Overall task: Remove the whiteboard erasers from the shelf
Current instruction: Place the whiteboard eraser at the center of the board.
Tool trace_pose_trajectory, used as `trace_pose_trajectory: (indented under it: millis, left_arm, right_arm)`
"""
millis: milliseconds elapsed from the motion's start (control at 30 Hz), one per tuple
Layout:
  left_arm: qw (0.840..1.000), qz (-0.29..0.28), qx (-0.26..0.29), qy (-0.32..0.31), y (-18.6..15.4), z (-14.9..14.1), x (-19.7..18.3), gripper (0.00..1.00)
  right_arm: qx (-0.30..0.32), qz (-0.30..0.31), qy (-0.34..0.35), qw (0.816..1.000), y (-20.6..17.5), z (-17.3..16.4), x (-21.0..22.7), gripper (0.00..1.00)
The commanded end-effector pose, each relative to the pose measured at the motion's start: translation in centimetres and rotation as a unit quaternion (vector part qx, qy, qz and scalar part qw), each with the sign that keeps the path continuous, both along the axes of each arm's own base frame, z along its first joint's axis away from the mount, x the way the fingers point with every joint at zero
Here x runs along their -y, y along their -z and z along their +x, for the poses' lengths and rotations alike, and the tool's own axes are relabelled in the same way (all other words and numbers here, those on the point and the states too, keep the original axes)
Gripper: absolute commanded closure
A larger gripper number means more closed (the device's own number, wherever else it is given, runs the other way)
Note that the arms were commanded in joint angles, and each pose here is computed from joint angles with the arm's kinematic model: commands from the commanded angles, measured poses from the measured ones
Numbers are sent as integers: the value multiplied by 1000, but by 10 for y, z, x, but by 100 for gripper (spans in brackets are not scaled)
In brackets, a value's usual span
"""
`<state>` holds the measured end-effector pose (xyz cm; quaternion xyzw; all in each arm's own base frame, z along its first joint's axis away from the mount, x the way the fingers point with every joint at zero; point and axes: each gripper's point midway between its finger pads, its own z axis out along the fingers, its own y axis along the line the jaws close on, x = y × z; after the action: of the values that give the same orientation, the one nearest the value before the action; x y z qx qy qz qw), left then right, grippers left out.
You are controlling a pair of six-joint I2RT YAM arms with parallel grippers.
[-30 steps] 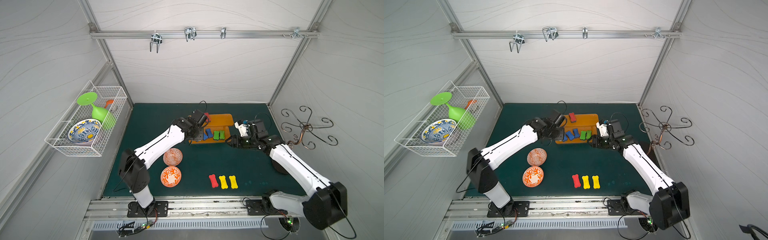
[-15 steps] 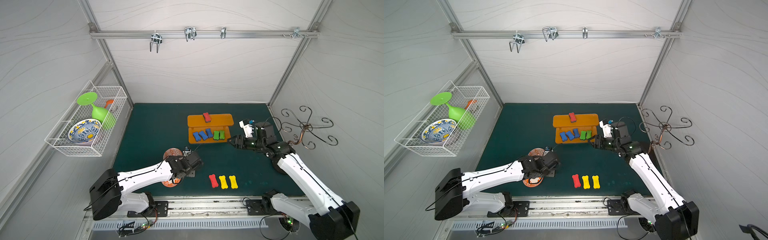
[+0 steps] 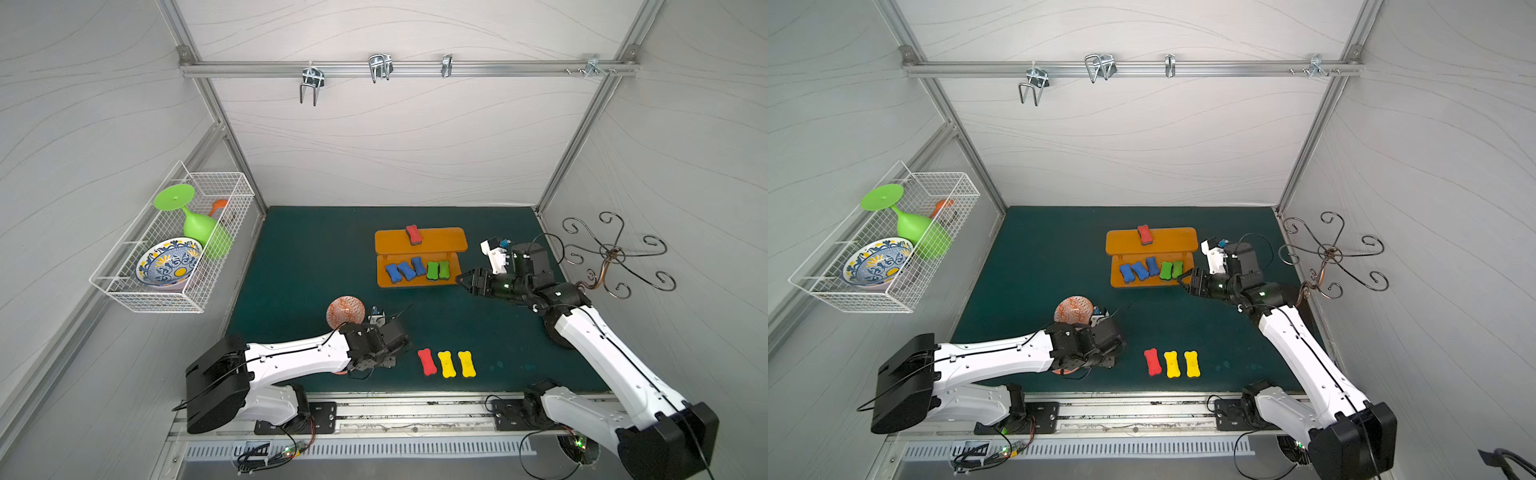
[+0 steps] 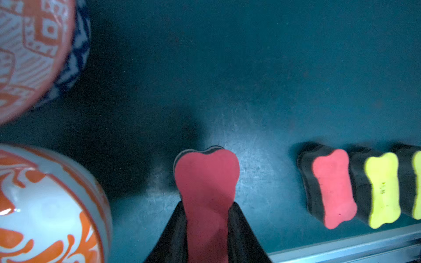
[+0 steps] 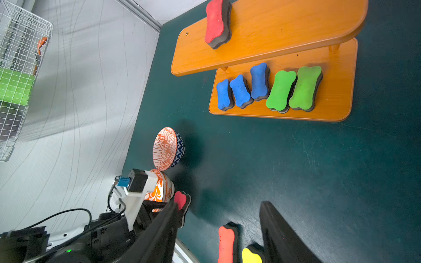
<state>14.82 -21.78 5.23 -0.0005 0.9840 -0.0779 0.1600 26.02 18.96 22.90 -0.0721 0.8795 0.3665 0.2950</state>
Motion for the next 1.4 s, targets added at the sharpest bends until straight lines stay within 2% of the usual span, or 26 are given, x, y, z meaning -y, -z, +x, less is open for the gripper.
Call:
trace_pose_trajectory:
  millis: [0,467,633,700,800,967,1367]
  left_arm:
    - [1000,-2,-8,-10,3,-3,4,74]
    - [1000,0,-29,-2,18,-3,0,72]
    - [998,-18,-53,-7,42,-10,4,73]
    - [998,-21,-51,1,37,-8,10,73]
    - [1000,-16,-19,1,25,1,4,71]
    - [999,-4,-47,1,36,-8,-2,70]
    - [999,-3,-48,4,34,-18,-8,61]
  right_arm:
    - [15,2,11,1000,-4,1,5,38]
    - [14,-12,25,1000,-3,18,6,38]
    - [7,-13,21,1000,4,21,4,38]
    - [-6,-15,14,1000,5,19,2,39]
    - [9,-15,22,1000,0,21,4,38]
    - [5,-9,19,1000,1,24,2,38]
    - [4,-6,18,1000,4,24,1,38]
